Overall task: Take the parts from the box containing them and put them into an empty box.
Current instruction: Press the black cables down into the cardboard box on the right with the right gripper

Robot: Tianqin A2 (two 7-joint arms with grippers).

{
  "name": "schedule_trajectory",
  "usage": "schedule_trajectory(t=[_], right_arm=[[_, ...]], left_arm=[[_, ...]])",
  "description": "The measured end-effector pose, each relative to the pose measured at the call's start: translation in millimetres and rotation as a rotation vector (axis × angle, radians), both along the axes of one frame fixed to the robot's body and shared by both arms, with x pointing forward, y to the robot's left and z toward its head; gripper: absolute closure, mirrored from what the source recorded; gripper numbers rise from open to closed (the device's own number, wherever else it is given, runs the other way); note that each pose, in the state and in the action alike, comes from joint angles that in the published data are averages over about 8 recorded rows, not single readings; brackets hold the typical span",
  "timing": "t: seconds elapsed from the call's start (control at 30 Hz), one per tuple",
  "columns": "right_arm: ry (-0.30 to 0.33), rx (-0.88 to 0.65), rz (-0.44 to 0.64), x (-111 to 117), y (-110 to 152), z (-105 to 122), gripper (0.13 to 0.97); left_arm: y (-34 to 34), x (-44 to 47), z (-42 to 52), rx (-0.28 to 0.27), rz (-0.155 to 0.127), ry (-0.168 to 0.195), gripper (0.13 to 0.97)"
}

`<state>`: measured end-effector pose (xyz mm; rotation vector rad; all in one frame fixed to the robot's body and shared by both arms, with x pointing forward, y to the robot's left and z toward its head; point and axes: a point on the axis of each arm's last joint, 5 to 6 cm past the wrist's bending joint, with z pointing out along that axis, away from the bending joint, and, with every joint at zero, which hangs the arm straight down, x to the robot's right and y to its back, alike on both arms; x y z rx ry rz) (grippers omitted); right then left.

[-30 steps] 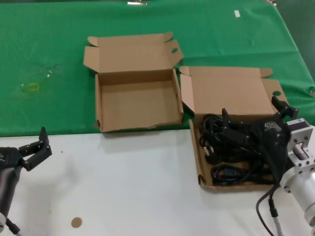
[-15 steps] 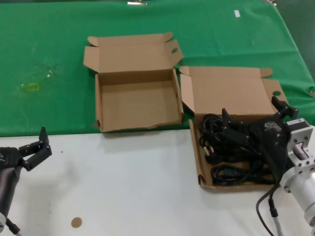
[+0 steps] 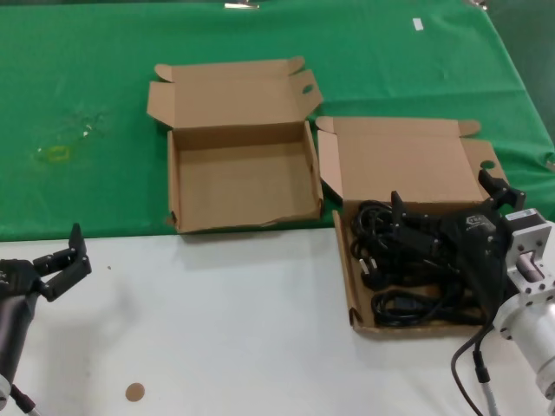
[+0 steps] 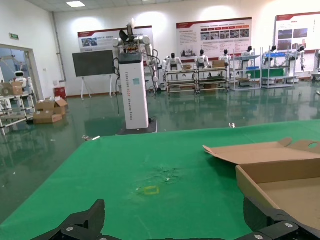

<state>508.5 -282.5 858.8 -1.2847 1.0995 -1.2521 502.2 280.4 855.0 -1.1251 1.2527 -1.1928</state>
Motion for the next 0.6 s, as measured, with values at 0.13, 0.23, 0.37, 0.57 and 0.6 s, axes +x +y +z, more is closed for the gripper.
schedule_trajectory(t=[0.13, 0.23, 0.37, 0.57, 0.6], right_arm=[[0.000, 0.000, 0.000, 0.0, 0.0, 0.0, 0.130], [0.000, 0.000, 0.000, 0.0, 0.0, 0.0, 0.130], [0.000, 0.000, 0.000, 0.0, 0.0, 0.0, 0.130], [-0.001, -0.001, -0.001, 0.4, 0.2, 0.1, 0.130], [-0.001, -0.002, -0.002, 0.5, 0.3, 0.1, 0.130]], left_arm=[[0.0, 0.0, 0.0, 0.000, 0.000, 0.000, 0.146], [0.0, 0.0, 0.0, 0.000, 0.000, 0.000, 0.160], [0.0, 0.0, 0.0, 0.000, 0.000, 0.000, 0.170], [0.0, 0.0, 0.0, 0.000, 0.000, 0.000, 0.226], [0.0, 0.0, 0.0, 0.000, 0.000, 0.000, 0.240]])
